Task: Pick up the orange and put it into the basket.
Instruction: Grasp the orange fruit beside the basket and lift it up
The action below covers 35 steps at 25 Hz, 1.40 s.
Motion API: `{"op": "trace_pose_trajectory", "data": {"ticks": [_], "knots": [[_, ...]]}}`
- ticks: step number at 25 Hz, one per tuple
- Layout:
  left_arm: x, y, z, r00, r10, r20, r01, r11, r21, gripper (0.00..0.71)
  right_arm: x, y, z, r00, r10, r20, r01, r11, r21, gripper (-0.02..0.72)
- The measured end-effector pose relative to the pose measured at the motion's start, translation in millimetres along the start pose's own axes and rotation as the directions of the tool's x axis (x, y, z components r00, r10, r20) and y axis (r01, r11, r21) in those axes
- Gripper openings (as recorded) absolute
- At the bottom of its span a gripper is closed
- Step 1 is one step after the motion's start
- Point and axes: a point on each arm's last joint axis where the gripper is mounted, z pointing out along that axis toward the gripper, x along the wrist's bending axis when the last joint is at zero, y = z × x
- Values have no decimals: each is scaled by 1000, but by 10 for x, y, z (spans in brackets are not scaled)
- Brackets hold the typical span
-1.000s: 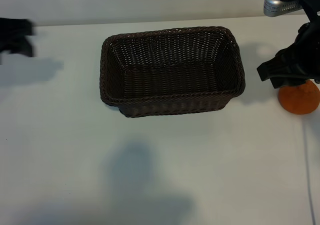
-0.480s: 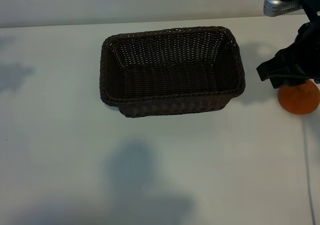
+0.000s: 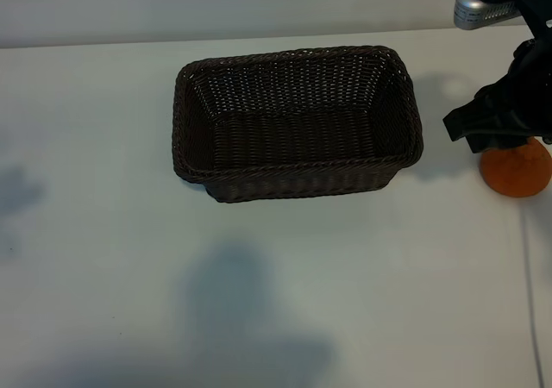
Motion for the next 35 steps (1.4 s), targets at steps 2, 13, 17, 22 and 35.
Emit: {"op": "trace_pose_trajectory", "data": {"ticks": [2, 13, 17, 22, 35], "knots": [[-17, -185, -119, 1000, 23, -2, -24, 999, -41, 596, 0, 0, 0, 1000, -1, 0, 1, 1000, 0, 396], [-29, -824, -95, 997, 74, 7, -73, 991, -110, 596, 0, -1, 0, 1000, -12, 0, 12, 1000, 1, 396], [-61, -949, -42, 995, 91, 49, -85, 991, -106, 596, 0, -1, 0, 1000, -12, 0, 12, 1000, 1, 396], [-59, -1122, 44, 994, 97, 57, -89, 988, -129, 596, -1, 1, 0, 1000, -13, 1, 13, 1000, -1, 396], [-63, -1378, 112, 991, 114, 74, -108, 990, -88, 596, -1, 4, 0, 1000, -22, 1, 22, 1000, -5, 396]]}}
